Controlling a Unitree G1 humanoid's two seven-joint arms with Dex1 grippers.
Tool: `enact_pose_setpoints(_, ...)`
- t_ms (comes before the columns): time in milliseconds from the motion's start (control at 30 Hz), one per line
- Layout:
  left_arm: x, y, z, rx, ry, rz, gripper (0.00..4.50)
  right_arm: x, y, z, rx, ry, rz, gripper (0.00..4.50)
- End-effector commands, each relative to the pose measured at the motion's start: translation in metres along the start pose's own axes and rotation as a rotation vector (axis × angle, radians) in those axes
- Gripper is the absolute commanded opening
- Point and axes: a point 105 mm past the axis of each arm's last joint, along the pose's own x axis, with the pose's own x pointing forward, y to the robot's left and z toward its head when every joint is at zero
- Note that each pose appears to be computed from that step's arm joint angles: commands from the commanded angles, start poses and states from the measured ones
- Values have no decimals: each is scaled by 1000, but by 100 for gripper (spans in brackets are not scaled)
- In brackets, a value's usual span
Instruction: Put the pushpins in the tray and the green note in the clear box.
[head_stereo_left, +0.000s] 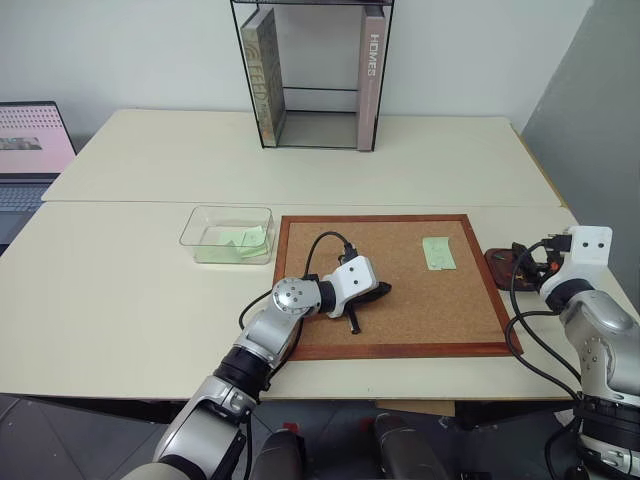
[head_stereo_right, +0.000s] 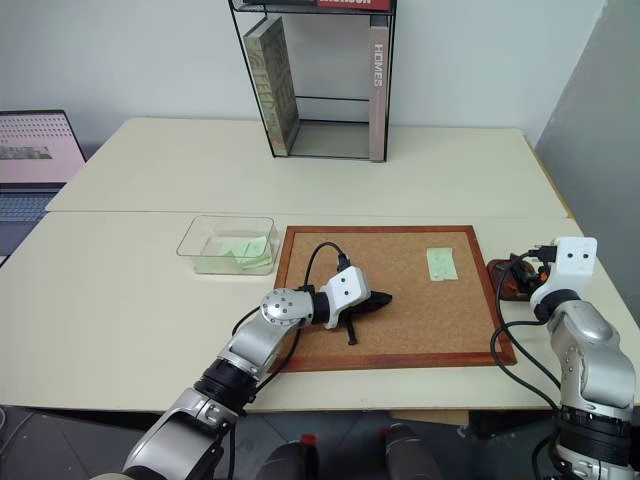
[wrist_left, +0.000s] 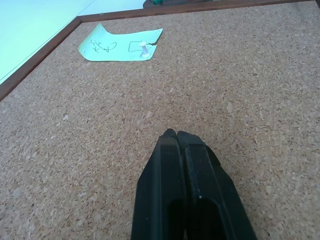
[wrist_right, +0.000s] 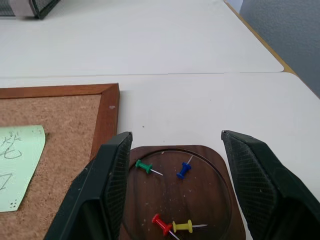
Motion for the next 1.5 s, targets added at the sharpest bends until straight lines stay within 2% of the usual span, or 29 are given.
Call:
enact_pose_setpoints(33,1,-15,-32,-38,111,-48,0,-11,43,8,-69,-29,233,301)
enact_pose_setpoints(167,1,-14,-32,-38,112,-45,0,-17,72,-7,-100,19,355,301)
enact_pose_setpoints(367,1,-14,-32,-42,111,-44,0,-11,99,-17,-116,31,425,301)
enact_pose_setpoints(733,-1,-10,-32,-41,116,-34,0,16,104,-23,-169,26,386,301)
enact_pose_setpoints(867,-1,-9,-32,-45,115,-30,0,24,103,-27,-175,35,364,241)
enact_pose_setpoints(1200,-2,-9,-32,-46,117,-28,0,25,107,-30,-180,43,370,26)
enact_pose_setpoints(1267,-2,-9,-32,-46,117,-28,0,23,108,-28,-180,37,373,5)
enact_pose_setpoints(1500,-2,-8,-32,-47,115,-21,0,10,115,0,-182,-50,406,5)
